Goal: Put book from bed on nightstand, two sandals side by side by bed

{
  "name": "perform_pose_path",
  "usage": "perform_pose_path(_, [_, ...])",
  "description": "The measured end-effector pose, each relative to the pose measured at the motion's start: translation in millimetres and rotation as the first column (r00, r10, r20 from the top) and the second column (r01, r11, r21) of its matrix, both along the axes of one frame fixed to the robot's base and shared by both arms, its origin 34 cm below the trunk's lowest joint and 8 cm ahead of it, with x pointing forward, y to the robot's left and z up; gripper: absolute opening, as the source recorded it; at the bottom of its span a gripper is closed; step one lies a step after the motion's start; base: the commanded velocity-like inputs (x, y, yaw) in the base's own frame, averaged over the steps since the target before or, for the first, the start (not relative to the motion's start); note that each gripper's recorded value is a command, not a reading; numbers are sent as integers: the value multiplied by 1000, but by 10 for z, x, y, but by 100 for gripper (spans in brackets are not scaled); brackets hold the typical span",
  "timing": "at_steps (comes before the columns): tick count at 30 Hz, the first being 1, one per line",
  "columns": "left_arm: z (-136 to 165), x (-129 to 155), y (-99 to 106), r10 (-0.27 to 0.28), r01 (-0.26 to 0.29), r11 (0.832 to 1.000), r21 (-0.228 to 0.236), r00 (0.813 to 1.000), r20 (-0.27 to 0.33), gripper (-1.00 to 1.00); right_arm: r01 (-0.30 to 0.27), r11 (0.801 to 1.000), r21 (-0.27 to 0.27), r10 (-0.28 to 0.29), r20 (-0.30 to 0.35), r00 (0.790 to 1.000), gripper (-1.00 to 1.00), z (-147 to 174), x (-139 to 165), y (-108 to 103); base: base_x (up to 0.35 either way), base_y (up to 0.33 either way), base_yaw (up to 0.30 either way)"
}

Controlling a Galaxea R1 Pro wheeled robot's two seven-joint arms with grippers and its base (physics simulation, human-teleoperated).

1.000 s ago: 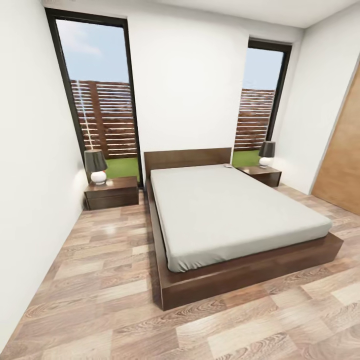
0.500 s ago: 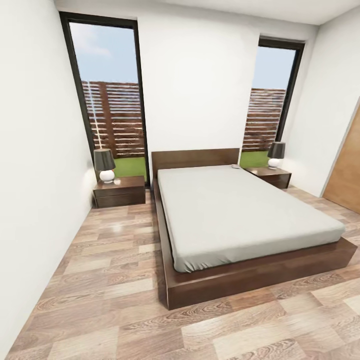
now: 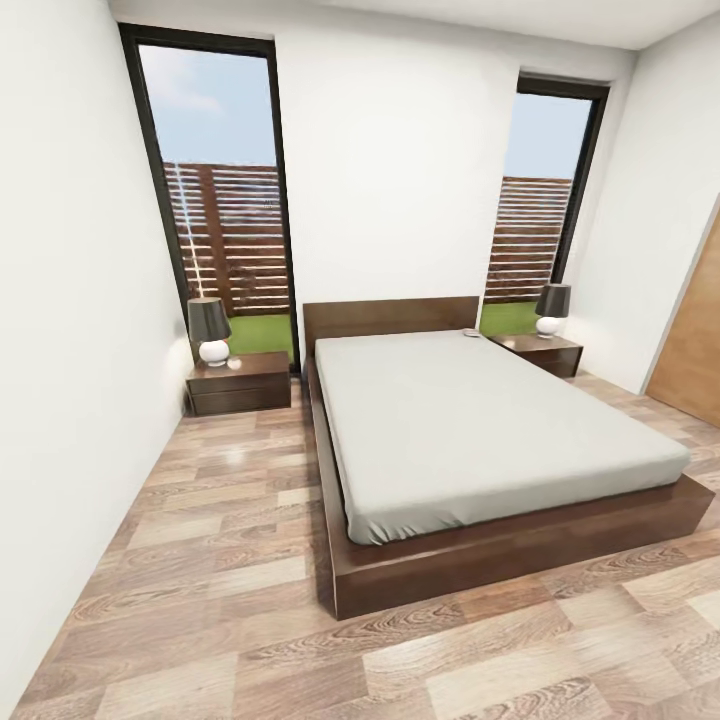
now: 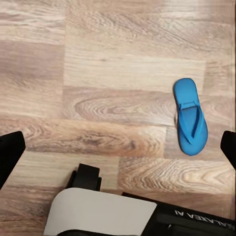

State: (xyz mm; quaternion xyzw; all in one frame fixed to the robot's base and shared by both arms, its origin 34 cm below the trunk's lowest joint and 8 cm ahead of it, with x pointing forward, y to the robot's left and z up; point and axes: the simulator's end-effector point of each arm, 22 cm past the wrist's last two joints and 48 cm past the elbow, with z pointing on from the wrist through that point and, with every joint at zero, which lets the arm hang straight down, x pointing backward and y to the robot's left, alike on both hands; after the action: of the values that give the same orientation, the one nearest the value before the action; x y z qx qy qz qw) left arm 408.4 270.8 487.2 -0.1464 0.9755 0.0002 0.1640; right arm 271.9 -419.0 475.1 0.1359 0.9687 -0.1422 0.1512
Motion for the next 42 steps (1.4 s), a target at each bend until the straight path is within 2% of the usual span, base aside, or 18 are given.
perform_pose_path(1, [20,61,-55,0,0,1000,-7,1000,7,100,19,1000,1,-19,22,1000,100,31,82,-30,0,0,0])
perform_pose_path(2, [64,186,-194,1,0,1000,-25,1000,22,100,55,998,8,-55,64,996,100,92,243,-71,0,0,0])
perform_pose_path(4, [120,324,-390,-3,5,999,-51,999,32,100,89,996,24,-91,108,990,100,159,420,-91,0,0,0])
perform_pose_path(5, [182,454,-605,-14,16,996,-83,999,31,100,112,993,46,-118,142,983,100,227,610,-89,0,0,0])
perform_pose_path(6, [219,521,-707,-20,23,995,-98,999,28,100,121,991,59,-129,157,979,100,263,713,-79,0,0,0])
perform_pose_path(9, [371,778,-984,-44,46,989,-143,999,18,100,133,984,117,-152,172,973,100,381,1067,-1,0,0,0])
perform_pose_path(14, [529,1018,-1173,-63,67,983,-173,998,26,100,121,963,241,-161,157,974,100,515,1458,254,0,0,0])
perform_pose_path(17, [602,1123,-1226,-68,74,981,-181,997,39,100,121,927,356,-187,155,970,100,607,1667,481,0,0,0])
perform_pose_path(21, [655,1199,-1263,-73,81,980,-184,996,51,100,119,858,500,-232,170,958,100,758,1902,765,0,0,0])
perform_pose_path(26, [661,1235,-1267,-77,85,979,-183,996,46,100,101,779,619,-279,197,940,100,917,2128,988,0,0,0])
perform_pose_path(29, [611,1220,-1262,-82,87,979,-184,996,34,100,94,764,638,-289,208,934,100,925,2184,992,0,0,0])
perform_pose_path(33, [541,1175,-1267,-93,93,977,-191,996,6,100,89,754,650,-296,216,931,100,896,2220,996,0,0,0])
perform_pose_path(40, [450,1126,-1248,-112,102,974,-202,993,-41,100,81,750,657,-298,226,928,100,806,2248,1005,0,0,0])
perform_pose_path(42, [424,1127,-1243,-113,102,974,-203,993,-45,100,58,754,654,-291,254,922,100,867,2345,995,0,0,0])
